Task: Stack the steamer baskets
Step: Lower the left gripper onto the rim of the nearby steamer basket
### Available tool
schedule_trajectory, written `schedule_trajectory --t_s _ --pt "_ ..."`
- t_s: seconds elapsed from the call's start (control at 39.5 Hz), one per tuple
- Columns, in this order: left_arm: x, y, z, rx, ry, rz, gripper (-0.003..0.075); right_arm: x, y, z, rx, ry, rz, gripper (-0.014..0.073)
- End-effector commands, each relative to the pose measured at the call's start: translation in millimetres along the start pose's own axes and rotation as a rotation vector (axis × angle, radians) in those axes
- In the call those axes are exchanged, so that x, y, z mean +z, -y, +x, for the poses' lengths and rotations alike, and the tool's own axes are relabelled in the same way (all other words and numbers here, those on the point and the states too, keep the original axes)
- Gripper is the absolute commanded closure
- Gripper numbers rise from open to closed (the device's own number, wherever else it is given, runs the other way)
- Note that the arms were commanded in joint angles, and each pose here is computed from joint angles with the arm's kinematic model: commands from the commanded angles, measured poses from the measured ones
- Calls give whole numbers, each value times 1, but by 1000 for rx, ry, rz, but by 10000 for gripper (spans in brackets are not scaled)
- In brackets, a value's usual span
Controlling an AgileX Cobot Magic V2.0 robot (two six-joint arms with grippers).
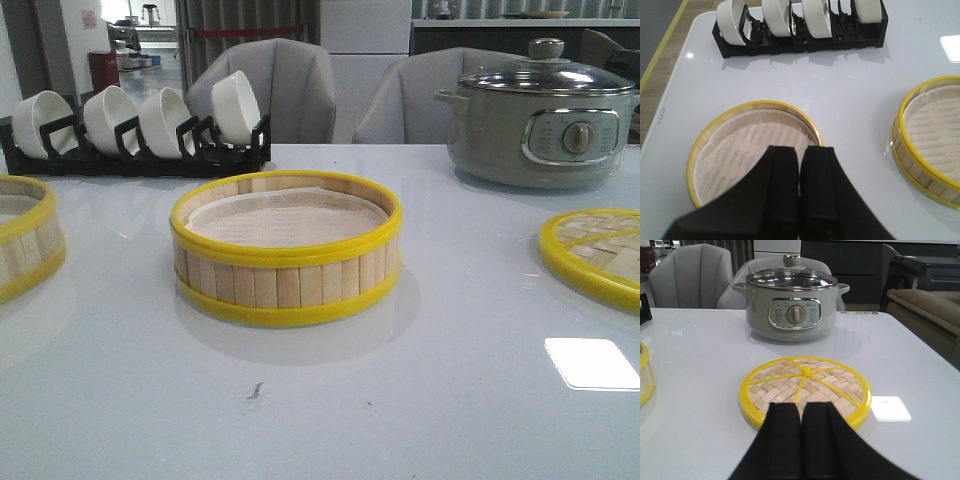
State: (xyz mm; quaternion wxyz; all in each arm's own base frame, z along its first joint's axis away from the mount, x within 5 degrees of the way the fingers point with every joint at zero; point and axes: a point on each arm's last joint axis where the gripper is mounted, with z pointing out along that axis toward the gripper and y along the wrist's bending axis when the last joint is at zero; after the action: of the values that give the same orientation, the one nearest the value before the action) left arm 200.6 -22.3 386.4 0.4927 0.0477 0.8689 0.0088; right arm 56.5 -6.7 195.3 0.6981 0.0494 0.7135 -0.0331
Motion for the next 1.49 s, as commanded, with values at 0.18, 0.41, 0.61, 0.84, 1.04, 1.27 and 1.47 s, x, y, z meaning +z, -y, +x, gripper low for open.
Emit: schedule_trajectory --t_s 0.18,0.41,0.61,0.84,1.04,1.27,1.47 --pt "-11 0 -17 -7 119 12 636 -5 -1 -25 -35 242 -6 521" --pt "-11 0 -17 -7 119 12 636 -17 -2 -74 131 332 -31 521" --pt "-11 0 -17 -7 119 12 636 13 -3 -133 145 170 -11 521" --pt "-11 0 -17 -7 114 11 636 66 -5 -156 145 -22 -6 521" --pt "-11 0 -17 -7 112 11 636 81 -5 -160 147 -31 -7 521" --pt "-11 0 -15 -7 97 9 636 81 -5 -159 147 -37 -6 521" --pt "-11 0 -15 -7 94 9 636 81 -6 -163 160 -23 -12 516"
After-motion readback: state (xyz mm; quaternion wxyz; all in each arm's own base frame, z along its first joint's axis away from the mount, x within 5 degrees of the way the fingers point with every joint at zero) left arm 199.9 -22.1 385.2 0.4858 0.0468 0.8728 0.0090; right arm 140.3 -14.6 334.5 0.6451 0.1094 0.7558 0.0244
